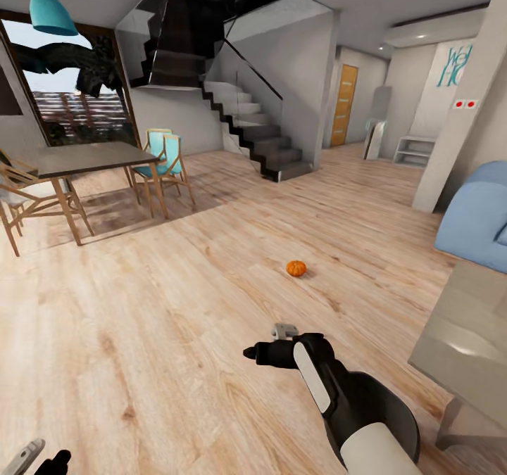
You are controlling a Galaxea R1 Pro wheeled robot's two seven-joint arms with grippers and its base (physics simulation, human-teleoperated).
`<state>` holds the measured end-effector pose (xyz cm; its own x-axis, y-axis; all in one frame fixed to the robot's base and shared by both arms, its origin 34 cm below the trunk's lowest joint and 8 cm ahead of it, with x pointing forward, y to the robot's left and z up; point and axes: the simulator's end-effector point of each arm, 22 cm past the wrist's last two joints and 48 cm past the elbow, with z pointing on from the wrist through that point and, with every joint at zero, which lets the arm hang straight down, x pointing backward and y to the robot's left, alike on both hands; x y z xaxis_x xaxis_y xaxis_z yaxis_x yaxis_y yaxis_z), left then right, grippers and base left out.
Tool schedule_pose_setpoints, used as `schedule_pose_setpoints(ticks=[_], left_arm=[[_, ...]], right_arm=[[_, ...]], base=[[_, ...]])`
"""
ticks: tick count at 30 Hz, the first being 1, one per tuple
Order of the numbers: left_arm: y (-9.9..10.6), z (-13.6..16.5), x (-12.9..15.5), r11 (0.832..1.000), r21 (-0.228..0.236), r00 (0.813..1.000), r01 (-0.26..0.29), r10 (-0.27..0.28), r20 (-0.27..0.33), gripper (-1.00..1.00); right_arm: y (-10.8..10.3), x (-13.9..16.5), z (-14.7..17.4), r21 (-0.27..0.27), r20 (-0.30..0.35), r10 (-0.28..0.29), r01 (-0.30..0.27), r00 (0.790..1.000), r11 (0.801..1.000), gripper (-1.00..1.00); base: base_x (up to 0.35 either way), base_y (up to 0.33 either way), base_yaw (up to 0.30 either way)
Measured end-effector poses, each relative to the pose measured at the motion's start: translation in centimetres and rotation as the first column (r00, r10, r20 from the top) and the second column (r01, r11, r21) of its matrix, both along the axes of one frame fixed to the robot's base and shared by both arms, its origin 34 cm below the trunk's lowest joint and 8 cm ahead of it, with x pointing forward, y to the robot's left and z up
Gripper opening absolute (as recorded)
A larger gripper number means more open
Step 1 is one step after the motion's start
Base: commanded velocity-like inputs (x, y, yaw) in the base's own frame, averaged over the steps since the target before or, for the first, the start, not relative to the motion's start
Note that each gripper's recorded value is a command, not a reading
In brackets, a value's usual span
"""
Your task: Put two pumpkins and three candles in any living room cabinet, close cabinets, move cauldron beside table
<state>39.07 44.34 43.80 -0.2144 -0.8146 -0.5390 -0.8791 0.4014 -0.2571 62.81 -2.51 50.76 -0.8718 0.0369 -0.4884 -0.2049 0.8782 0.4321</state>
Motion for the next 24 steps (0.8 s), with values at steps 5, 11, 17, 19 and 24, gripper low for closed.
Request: schedule_pose_setpoints(ticks=[5,11,17,19,24], left_arm=[[0.08,-0.04,-0.07,1.0,-0.001,1.0,-0.004,0.004,-0.002,1.0],[0.07,-0.12,-0.1,1.0,-0.001,1.0,-0.003,0.003,-0.004,1.0],[-0.02,-0.19,-0.04,1.0,-0.001,1.0,0.001,-0.001,-0.005,1.0],[-0.15,-0.23,0.01,1.0,-0.002,1.0,0.005,-0.005,-0.006,1.0],[-0.21,-0.31,0.01,1.0,-0.002,1.0,0.007,-0.007,-0.008,1.0]], right_arm=[[-0.01,-0.02,-0.18,0.001,-0.004,-0.001,0.001,1.0,1.0,1.0],[-0.04,-0.03,-0.35,0.002,-0.007,-0.003,0.003,1.0,1.0,1.0],[-0.05,-0.05,-0.51,0.002,-0.01,-0.003,0.003,1.0,1.0,1.0],[-0.06,-0.05,-0.56,0.002,-0.011,-0.004,0.004,1.0,1.0,1.0],[-0.07,-0.05,-0.68,0.003,-0.014,-0.004,0.004,1.0,1.0,1.0]], base=[[0.0,0.0,0.274],[0.0,0.0,0.273],[0.0,0.0,0.273],[0.0,0.0,0.273],[0.0,0.0,0.273]])
